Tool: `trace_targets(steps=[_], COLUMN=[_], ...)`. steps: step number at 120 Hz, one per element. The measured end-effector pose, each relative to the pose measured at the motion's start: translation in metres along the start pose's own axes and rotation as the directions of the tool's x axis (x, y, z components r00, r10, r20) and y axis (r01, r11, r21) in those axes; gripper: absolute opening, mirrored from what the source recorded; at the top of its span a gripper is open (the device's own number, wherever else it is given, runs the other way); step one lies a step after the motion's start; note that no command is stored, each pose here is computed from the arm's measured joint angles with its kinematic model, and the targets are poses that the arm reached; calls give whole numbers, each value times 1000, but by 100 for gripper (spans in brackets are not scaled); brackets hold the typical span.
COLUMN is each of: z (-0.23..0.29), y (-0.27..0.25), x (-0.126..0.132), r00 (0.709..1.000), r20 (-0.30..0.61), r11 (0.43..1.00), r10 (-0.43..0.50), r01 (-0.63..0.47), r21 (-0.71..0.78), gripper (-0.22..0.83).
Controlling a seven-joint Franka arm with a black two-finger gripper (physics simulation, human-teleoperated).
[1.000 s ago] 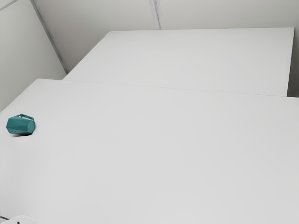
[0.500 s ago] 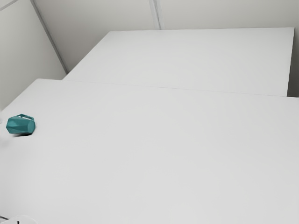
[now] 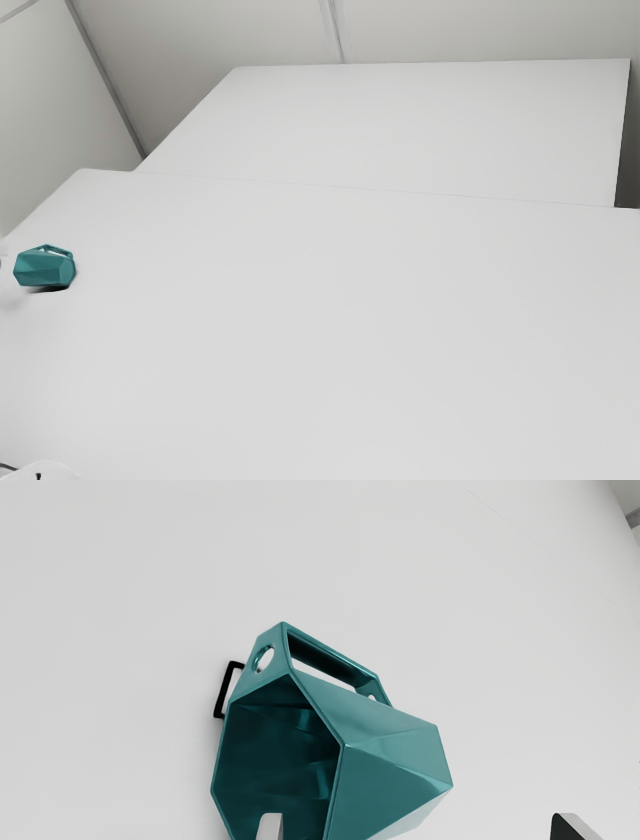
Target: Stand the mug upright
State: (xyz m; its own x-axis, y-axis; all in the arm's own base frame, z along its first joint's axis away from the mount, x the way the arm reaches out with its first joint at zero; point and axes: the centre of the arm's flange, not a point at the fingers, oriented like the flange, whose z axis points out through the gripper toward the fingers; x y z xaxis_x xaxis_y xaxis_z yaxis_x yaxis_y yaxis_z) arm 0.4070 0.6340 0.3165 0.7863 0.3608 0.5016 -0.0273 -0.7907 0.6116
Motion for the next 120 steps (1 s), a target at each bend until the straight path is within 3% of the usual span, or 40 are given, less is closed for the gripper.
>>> trace_targets(steps=[89, 105, 120], z=[55, 56, 57], y=[-5, -5, -6], x=[0, 0, -1], r00=[1000, 1000, 1000], r20=[11, 13, 13], r11=[997, 997, 997], r10=[10, 9, 5], r01=[-9, -8, -4], r21=[-75, -78, -81], gripper=[59, 51, 38])
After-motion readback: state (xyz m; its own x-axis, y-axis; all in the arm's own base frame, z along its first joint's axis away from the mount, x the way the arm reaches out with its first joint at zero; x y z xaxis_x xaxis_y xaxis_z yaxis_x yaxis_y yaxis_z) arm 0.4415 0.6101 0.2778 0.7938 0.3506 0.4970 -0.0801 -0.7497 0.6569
